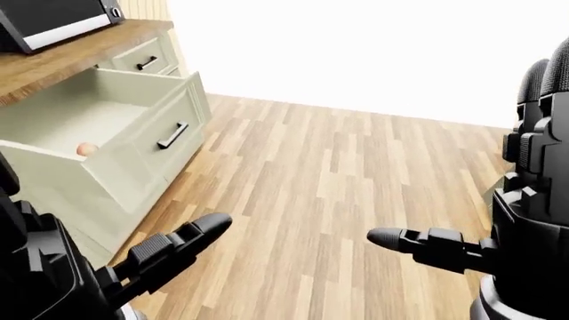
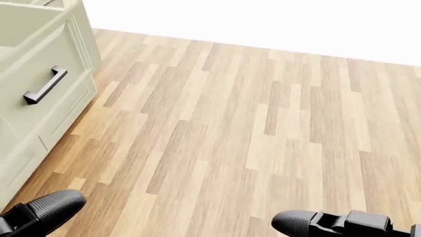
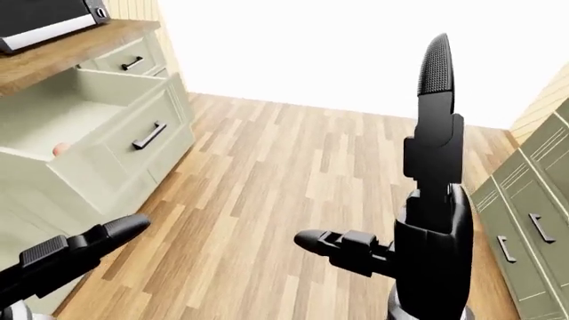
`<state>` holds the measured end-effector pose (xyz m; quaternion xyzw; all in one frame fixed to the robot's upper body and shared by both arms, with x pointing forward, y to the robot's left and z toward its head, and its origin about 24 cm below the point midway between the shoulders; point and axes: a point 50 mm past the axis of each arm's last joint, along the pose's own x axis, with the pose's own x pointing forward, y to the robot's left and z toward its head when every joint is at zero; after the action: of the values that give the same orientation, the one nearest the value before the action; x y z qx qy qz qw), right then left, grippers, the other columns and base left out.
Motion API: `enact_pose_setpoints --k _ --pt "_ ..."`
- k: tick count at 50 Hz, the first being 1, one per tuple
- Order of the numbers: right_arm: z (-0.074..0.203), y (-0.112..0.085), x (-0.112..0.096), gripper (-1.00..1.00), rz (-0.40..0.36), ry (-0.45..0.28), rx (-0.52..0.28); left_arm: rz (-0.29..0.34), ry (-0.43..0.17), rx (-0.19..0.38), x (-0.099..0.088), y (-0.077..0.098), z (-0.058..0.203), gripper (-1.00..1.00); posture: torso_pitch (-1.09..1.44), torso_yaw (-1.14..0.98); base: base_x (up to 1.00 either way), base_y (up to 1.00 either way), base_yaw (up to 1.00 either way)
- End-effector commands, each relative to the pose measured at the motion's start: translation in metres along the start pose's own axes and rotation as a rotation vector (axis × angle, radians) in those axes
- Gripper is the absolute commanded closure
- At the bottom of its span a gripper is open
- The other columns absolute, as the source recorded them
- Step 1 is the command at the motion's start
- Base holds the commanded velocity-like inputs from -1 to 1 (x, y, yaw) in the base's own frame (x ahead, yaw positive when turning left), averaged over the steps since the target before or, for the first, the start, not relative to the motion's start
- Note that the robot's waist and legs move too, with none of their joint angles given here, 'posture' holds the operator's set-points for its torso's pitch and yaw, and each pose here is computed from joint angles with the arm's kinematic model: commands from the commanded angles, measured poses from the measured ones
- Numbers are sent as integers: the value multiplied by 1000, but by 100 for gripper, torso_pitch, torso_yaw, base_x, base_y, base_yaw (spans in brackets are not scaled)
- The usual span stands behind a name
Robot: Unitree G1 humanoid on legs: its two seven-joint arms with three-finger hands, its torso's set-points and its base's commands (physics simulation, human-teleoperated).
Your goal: Close the right drawer.
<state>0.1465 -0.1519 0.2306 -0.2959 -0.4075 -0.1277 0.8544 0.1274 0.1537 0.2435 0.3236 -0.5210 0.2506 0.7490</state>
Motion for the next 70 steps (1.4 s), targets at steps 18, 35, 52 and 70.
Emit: enact_pose_setpoints --k 18,35,52,70 --pt "7 -3 1 -100 -26 -31 4 28 -36 -6 2 4 6 -100 0 0 0 12 0" --pt "6 -3 2 -100 -24 -26 15 27 -36 -7 2 4 6 -100 0 0 0 33 0" --pt "5 -2 2 -100 -18 -13 20 26 -34 -9 1 4 6 -100 0 0 0 33 0" --pt "4 -2 2 -100 -18 -4 18 25 -31 -11 2 4 5 -100 0 0 0 32 0"
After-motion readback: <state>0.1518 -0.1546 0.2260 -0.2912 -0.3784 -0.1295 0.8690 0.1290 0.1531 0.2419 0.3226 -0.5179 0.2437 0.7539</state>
